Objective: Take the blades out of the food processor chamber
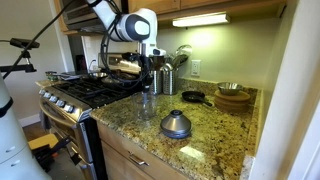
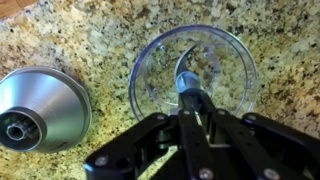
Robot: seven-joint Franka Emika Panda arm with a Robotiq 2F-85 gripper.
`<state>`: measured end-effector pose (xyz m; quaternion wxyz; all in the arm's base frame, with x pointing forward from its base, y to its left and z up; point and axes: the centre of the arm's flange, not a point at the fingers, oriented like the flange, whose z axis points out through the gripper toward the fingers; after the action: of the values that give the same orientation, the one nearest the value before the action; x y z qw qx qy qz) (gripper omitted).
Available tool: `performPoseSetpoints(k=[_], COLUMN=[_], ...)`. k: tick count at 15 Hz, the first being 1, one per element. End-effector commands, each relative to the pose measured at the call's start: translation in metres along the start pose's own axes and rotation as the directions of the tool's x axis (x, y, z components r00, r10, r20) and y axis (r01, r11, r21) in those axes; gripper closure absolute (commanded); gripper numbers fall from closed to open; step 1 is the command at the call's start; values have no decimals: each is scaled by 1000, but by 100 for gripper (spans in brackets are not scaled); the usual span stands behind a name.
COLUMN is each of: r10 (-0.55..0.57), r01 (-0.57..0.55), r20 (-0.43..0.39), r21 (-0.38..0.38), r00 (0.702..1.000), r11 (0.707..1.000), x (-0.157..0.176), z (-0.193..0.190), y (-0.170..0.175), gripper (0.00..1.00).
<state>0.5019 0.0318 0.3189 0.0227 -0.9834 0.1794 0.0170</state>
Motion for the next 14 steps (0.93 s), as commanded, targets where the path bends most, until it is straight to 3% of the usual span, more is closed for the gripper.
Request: performPoseSetpoints(k=[1, 7, 14], r10=[-4, -51, -174], r01=[4, 51, 172], r20=[11, -46, -129], r21=[-13, -6, -27], r00=[1000, 998, 976], r11=[1000, 999, 985], x=[-19, -29, -48], z=[-31, -70, -95], y=[3, -14, -71], gripper=[92, 92, 92])
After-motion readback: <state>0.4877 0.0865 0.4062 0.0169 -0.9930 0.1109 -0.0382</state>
